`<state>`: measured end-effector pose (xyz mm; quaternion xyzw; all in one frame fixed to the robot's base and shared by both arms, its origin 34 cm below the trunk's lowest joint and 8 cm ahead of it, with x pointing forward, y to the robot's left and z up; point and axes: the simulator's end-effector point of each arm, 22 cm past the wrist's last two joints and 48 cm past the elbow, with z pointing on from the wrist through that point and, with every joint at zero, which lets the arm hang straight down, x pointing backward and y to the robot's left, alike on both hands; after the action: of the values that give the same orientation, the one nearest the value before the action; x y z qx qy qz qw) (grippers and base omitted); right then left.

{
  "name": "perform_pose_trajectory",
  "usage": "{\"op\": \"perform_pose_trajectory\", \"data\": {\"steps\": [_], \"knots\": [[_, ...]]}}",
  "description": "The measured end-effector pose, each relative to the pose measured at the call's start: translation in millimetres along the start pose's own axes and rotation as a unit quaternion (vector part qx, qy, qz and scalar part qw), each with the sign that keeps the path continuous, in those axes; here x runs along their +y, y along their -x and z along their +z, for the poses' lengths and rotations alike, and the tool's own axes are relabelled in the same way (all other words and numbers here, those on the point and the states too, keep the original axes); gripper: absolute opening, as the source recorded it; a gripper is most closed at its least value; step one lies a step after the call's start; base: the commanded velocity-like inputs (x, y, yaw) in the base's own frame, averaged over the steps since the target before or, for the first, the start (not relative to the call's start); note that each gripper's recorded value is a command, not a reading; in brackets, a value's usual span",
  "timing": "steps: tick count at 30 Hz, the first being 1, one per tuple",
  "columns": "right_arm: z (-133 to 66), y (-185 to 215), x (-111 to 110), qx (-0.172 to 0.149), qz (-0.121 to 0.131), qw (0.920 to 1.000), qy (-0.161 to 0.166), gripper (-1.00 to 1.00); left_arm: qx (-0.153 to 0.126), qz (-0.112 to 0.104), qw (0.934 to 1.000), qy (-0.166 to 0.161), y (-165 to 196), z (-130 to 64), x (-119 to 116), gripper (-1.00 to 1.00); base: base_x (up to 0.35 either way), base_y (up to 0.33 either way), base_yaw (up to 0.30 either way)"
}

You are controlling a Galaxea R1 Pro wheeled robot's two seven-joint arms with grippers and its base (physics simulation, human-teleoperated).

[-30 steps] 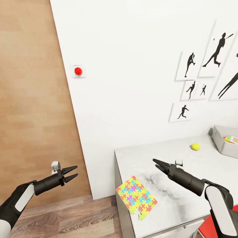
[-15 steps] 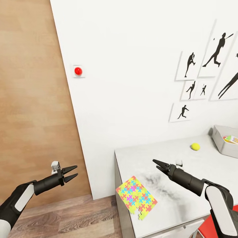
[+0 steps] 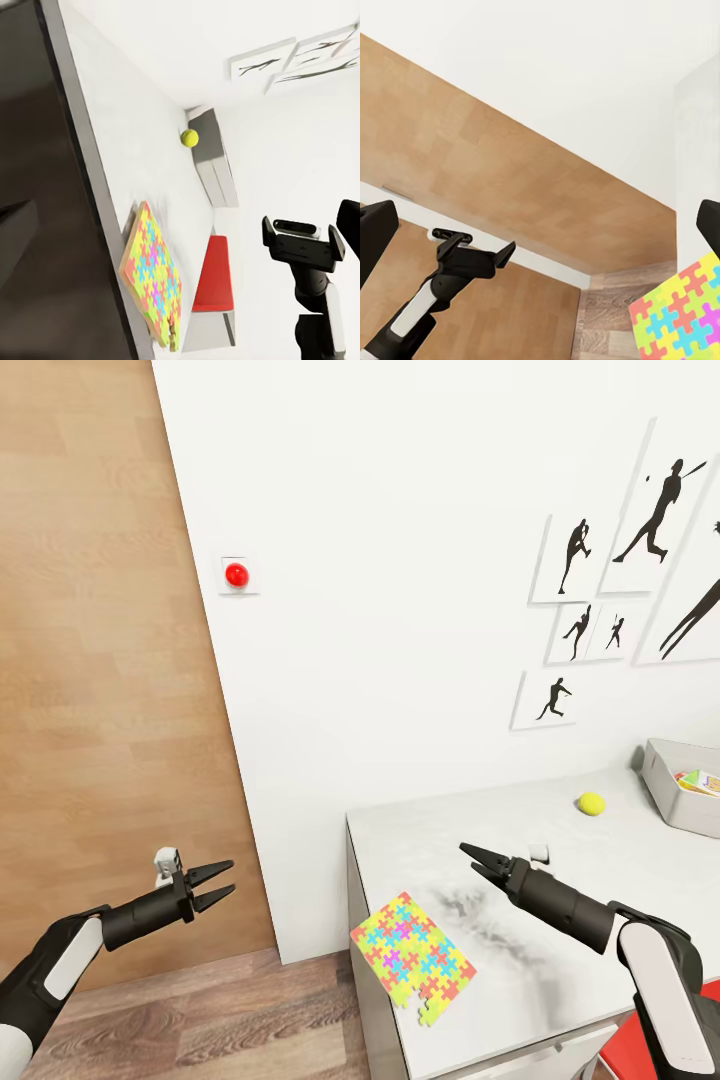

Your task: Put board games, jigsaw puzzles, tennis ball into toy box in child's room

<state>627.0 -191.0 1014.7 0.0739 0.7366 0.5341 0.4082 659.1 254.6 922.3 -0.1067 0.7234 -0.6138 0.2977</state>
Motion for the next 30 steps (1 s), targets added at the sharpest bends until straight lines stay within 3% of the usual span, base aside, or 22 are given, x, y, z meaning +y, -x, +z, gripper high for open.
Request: {"op": "perform_pose_trajectory", "data": {"steps": [11, 19, 30], "knots": [[-0.5, 0, 0, 0.0, 0.0, 1.0, -0.001, 1.0, -0.003, -0.021, 0.9997, 0.012, -4, -4.1, 15, 1.0, 0.0, 0.0, 0.0], [-2.2, 4, -6, 0.0, -0.004, 1.0, 0.001, 1.0, -0.004, -0.023, 0.9995, 0.021, -7, -3.8, 29, 1.0, 0.0, 0.0, 0.0], [4.1, 3, -10, -0.002, -0.009, 0.9999, 0.013, 1.0, -0.007, -0.05, 0.9953, 0.083, -27, -7.8, 89, 1.0, 0.0, 0.0, 0.0]]}}
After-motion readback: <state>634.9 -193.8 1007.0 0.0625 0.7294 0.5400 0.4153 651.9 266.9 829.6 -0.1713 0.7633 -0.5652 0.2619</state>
